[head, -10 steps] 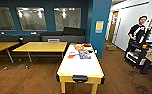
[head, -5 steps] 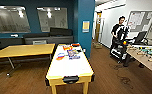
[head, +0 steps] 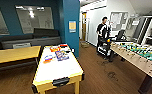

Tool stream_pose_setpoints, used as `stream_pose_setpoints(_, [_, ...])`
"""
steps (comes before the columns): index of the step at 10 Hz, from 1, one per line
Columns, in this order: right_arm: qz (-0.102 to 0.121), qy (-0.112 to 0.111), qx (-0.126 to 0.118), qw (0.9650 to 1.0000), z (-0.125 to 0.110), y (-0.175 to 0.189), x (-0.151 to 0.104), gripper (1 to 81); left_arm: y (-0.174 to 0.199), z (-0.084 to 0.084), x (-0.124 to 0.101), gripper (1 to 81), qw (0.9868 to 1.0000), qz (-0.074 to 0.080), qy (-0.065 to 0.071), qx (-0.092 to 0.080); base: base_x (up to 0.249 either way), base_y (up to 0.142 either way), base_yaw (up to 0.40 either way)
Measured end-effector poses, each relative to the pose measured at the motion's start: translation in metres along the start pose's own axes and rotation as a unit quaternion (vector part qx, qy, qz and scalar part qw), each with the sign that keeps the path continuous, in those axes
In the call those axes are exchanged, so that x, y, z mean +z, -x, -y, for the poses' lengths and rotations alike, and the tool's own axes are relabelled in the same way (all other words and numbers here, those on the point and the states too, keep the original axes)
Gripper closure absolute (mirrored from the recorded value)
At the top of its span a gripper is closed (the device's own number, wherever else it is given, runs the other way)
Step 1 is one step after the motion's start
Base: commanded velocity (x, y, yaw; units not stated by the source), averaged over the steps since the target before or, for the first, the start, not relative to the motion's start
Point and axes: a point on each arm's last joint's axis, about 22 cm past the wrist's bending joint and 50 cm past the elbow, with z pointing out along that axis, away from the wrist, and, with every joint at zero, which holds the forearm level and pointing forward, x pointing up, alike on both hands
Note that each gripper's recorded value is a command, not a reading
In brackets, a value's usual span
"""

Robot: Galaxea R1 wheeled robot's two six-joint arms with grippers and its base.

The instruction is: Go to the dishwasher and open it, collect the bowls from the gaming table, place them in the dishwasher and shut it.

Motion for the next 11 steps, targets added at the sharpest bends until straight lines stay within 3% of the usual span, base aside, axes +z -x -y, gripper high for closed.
stream_pose_setpoints(3, [0.001,0.000,0.000,1.0000,0.000,0.001,0.000,81.1,-0.003,-0.006,0.002,81.1,1.0000,-0.001,0.003,0.000,0.000,0.000,-0.388])
stream_pose_setpoints(8, [0.008,0.002,-0.003,1.0000,0.020,0.007,0.023,81.1,-0.025,-0.047,0.010,81.1,0.9995,-0.014,0.027,-0.001,0.000,0.000,-0.388])
stream_pose_setpoints(11, [0.006,0.016,-0.009,0.9998,0.013,-0.001,0.028,81.1,-0.026,-0.043,0.009,81.1,0.9996,-0.014,0.025,0.000,0.000,0.000,-0.388])
